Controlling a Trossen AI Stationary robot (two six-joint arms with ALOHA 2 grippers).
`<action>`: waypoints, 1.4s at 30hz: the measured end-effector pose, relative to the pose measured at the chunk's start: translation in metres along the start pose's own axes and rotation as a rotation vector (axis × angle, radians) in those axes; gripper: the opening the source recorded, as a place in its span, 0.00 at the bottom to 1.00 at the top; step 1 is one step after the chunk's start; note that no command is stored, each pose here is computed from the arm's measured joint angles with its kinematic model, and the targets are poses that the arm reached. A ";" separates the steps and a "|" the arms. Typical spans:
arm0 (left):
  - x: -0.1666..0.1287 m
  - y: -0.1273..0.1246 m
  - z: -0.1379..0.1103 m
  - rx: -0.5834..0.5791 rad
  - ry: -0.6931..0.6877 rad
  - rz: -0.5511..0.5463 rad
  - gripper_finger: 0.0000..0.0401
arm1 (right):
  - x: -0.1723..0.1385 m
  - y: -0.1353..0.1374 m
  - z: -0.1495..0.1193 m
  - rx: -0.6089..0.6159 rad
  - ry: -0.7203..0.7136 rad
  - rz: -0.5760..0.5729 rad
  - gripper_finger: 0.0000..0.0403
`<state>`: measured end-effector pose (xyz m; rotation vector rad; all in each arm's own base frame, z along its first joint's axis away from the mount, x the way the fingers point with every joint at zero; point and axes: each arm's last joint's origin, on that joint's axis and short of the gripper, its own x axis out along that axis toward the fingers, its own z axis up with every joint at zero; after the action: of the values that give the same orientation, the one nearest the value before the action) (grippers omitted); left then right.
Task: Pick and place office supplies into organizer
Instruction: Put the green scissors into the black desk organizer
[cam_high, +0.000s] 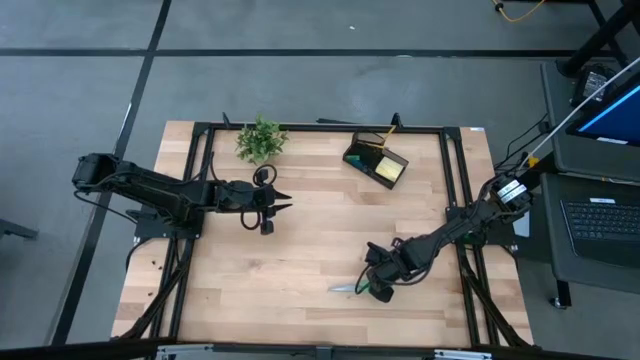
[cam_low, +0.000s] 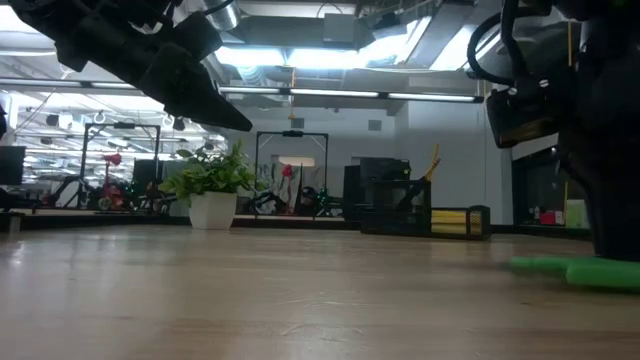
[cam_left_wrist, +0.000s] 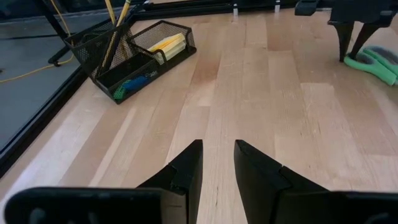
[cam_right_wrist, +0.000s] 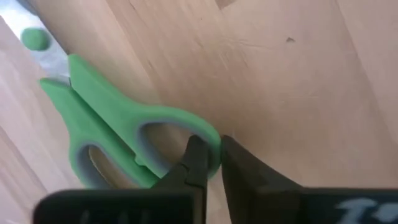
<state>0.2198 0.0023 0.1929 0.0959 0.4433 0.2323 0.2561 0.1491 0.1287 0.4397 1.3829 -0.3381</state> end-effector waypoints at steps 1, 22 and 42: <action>0.000 0.000 0.000 0.000 0.000 0.001 0.21 | 0.000 0.000 0.000 -0.007 -0.006 -0.004 0.07; 0.000 0.000 0.000 0.016 0.000 0.009 0.21 | -0.019 -0.005 0.015 -0.145 -0.161 -0.282 0.06; 0.000 0.000 0.000 0.017 0.000 0.010 0.22 | -0.124 -0.026 0.079 -0.286 -0.239 -0.766 0.06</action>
<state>0.2198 0.0025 0.1930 0.1146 0.4449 0.2389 0.2919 0.0843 0.2588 -0.3794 1.2932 -0.7737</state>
